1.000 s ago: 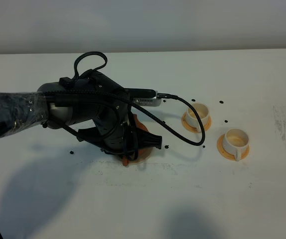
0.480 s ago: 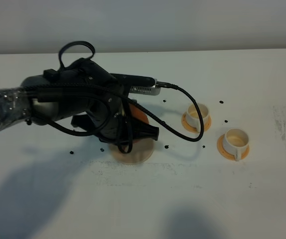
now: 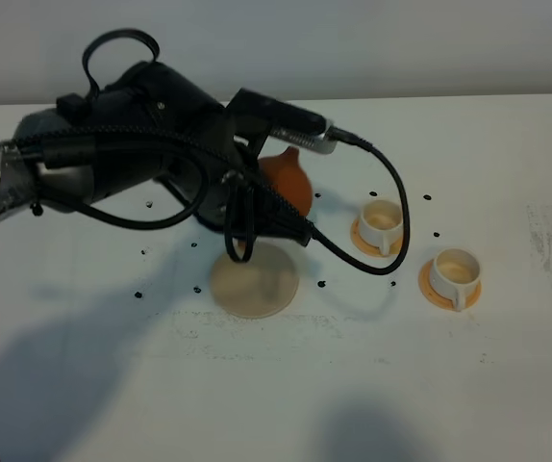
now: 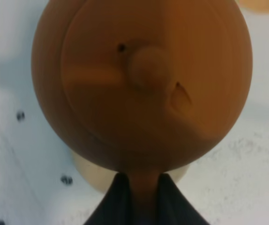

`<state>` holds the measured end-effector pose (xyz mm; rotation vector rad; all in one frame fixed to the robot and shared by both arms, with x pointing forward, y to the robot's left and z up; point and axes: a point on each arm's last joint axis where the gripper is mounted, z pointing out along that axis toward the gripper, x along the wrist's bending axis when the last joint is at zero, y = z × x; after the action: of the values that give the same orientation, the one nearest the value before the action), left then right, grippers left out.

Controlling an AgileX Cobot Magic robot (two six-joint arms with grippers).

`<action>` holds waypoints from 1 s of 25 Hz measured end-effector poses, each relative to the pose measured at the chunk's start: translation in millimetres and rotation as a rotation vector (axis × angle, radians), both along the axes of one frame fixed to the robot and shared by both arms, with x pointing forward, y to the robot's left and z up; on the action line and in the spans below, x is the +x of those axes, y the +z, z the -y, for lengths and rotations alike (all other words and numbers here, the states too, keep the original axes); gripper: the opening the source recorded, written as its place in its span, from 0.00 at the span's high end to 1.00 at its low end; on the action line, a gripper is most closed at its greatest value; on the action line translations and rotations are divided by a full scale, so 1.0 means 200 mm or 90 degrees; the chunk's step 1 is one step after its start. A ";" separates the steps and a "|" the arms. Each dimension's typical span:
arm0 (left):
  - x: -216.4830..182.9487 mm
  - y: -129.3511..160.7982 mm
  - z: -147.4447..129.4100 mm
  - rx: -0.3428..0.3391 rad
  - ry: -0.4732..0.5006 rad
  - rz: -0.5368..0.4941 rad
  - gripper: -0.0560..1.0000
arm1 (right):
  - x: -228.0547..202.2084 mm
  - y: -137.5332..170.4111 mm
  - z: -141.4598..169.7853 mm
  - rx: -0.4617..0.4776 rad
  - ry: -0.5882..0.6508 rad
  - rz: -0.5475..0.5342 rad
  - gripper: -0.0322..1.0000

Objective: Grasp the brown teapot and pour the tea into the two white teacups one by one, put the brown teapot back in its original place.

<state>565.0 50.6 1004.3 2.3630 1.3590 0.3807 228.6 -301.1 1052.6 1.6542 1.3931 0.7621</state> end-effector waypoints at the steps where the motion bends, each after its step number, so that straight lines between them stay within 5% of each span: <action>1: 0.01 0.01 0.00 0.005 -0.011 0.005 0.85 | 0.00 0.00 0.00 0.000 0.000 0.000 0.47; 25: 0.21 0.16 -0.18 0.095 -0.286 0.098 0.85 | 0.00 0.00 0.00 0.000 0.000 0.000 0.47</action>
<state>608.0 87.5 1036.3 2.6046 0.7230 0.5287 228.6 -301.1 1052.6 1.6542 1.3931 0.7621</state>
